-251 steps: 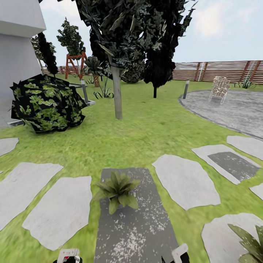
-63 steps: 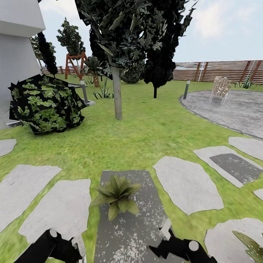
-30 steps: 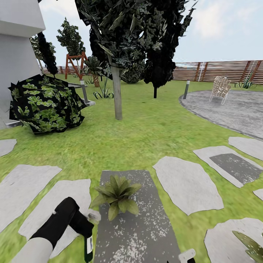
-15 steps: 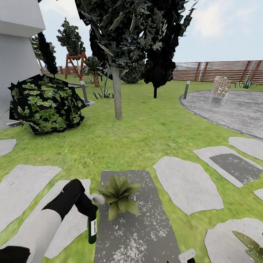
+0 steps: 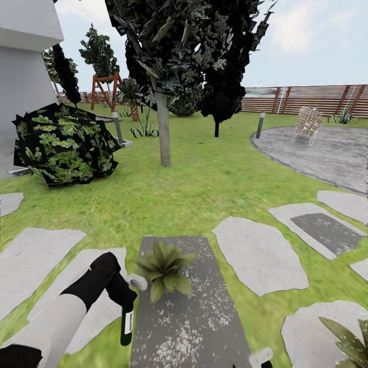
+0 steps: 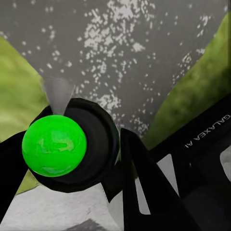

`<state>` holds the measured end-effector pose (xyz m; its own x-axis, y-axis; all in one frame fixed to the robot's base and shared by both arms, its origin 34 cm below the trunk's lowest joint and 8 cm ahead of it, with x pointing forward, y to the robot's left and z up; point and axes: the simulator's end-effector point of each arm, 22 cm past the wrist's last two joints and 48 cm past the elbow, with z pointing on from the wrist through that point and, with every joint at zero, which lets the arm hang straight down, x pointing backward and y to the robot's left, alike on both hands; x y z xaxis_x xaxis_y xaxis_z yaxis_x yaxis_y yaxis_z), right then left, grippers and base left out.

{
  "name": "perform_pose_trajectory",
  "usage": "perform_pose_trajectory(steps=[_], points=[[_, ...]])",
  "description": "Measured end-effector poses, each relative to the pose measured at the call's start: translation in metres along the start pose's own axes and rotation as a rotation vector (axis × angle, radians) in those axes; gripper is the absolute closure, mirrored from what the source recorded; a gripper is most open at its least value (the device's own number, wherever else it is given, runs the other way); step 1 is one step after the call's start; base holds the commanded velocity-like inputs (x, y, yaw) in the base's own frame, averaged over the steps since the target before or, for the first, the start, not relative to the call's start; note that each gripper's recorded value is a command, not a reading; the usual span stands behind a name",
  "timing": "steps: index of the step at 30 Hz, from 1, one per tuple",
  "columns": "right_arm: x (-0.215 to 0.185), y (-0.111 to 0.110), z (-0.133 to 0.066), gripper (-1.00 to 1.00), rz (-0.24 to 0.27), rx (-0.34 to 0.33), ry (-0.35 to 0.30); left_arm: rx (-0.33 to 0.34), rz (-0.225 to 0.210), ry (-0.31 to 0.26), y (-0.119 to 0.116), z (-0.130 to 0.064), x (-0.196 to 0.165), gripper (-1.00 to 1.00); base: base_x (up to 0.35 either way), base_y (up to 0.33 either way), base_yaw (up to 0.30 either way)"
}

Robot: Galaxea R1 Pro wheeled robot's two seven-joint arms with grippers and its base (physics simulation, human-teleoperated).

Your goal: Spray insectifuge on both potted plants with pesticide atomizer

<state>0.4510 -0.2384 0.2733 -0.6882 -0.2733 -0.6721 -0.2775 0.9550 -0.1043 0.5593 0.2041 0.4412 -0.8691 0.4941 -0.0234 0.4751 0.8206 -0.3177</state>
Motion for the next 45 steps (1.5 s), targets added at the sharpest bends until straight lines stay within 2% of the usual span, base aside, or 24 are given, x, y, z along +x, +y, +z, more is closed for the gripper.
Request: perform_pose_trajectory(steps=[14, 21, 24, 31, 34, 39, 42, 45], points=[[0.000, 0.001, 0.000, -1.00, 0.000, -0.002, 0.000, 0.004, -0.006, 0.001, -0.001, 0.000, 0.000, 1.00, -0.072, -0.003, -0.219], [0.000, 0.002, 0.000, -1.00, 0.000, -0.003, 0.001, 0.006, 0.000, -0.010, -0.004, -0.005, -0.009, 1.00, 0.000, 0.000, -0.040], [0.000, 0.001, 0.000, -1.00, 0.000, -0.002, 0.001, -0.002, 0.005, -0.025, -0.001, -0.016, -0.021, 1.00, 0.000, 0.000, -0.001], [0.000, 0.001, 0.000, -1.00, 0.000, -0.002, 0.001, 0.044, -0.003, -0.042, -0.003, -0.051, -0.052, 1.00, 0.000, 0.000, 0.000], [0.000, 0.001, 0.000, -1.00, 0.000, -0.002, 0.001, 0.042, -0.001, -0.044, -0.002, -0.055, -0.054, 1.00, 0.000, 0.000, 0.000], [0.000, 0.001, 0.000, -1.00, 0.000, -0.002, 0.001, 0.035, 0.004, -0.021, -0.001, -0.048, -0.046, 1.00, 0.000, 0.000, 0.000], [0.000, 0.001, 0.000, -1.00, 0.000, -0.003, 0.002, -0.023, 0.037, 0.040, 0.008, -0.042, -0.034, 1.00, 0.000, 0.000, 0.000], [0.000, 0.001, 0.000, -1.00, 0.000, -0.003, 0.001, -0.034, 0.041, 0.089, 0.010, -0.032, -0.019, 1.00, 0.000, 0.000, 0.000]])
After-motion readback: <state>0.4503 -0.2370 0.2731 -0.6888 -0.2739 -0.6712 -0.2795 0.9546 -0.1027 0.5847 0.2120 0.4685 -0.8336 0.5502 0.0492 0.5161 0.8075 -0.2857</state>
